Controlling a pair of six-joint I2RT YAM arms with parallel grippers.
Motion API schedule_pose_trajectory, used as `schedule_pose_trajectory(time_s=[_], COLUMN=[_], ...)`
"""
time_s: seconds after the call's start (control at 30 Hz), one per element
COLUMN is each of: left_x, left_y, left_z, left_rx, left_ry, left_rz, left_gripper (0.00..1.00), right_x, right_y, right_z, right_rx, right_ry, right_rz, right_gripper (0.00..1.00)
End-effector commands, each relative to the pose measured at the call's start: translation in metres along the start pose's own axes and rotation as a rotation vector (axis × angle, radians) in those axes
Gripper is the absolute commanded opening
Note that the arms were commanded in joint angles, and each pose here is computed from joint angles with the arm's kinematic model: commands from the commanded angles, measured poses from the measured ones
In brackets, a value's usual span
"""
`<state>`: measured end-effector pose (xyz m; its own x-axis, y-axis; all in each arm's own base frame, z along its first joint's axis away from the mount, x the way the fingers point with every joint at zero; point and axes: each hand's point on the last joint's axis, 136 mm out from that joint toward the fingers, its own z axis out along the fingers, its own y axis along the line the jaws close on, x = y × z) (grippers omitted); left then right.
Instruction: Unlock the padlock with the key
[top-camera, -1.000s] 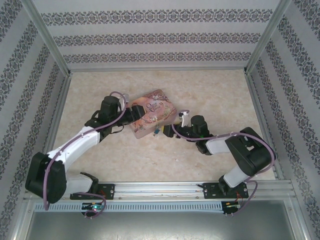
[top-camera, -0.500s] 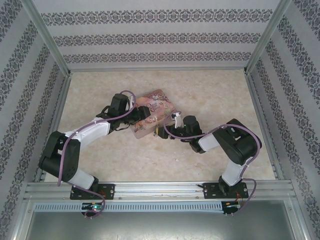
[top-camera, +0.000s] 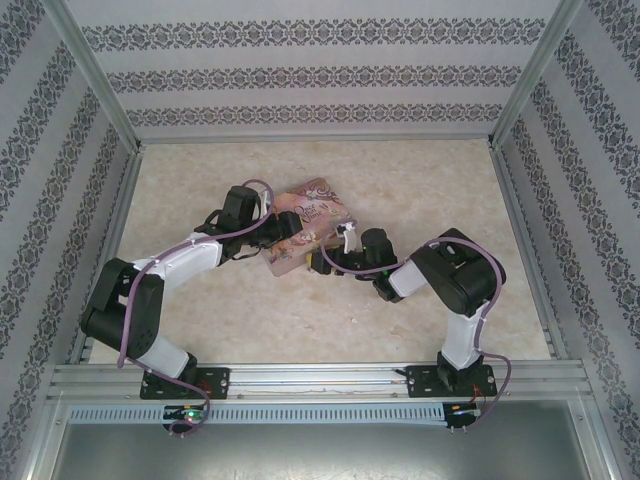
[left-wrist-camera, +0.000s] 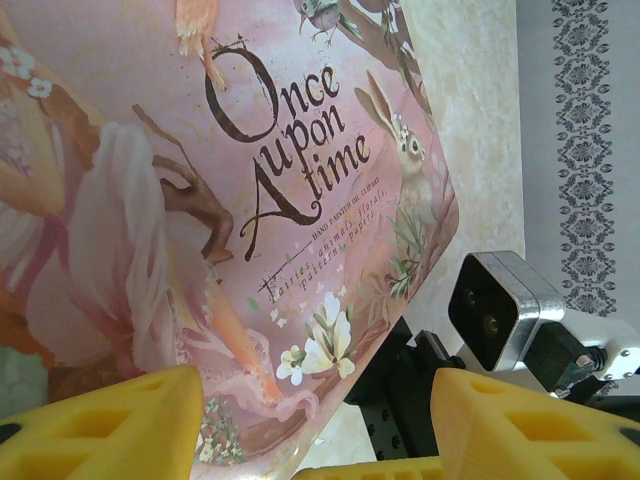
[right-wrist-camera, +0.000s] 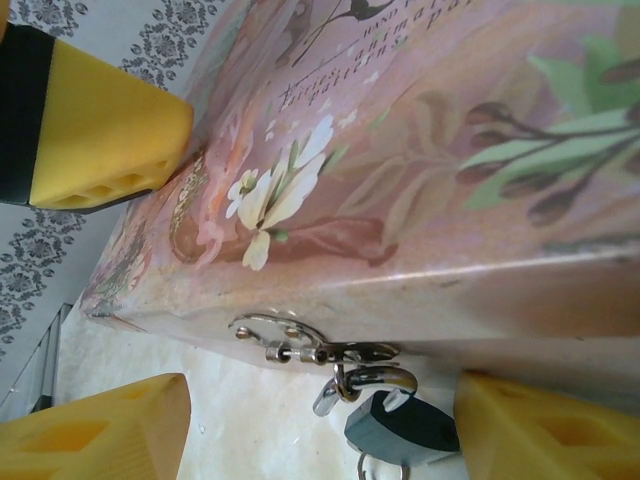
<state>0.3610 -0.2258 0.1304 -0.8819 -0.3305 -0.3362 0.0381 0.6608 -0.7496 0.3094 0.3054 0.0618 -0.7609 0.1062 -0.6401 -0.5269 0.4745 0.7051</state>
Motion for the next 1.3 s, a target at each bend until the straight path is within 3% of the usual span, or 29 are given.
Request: schedule_pose_trajectory(time_s=[0.0, 0.63, 1.27], left_x=[0.004, 0.005, 0.006], left_y=[0.001, 0.0, 0.002], left_z=[0.009, 0.01, 0.009], left_rx=[-0.002, 0.006, 0.002], left_ry=[0.023, 0.031, 0.03], left_rz=[0.023, 0.021, 0.016], left_gripper=[0.62, 0.62, 0.62], right_x=[-0.01, -0.015, -0.008], right_y=[0.022, 0.039, 0.037], right_z=[0.007, 0.008, 0.004], right_rx=[-0.105, -0.214, -0.207], right_ry=[-0.019, -0.043, -0.033], right_rz=[-0.038, -0.078, -0.077], right_gripper=[0.68, 0.59, 0.33])
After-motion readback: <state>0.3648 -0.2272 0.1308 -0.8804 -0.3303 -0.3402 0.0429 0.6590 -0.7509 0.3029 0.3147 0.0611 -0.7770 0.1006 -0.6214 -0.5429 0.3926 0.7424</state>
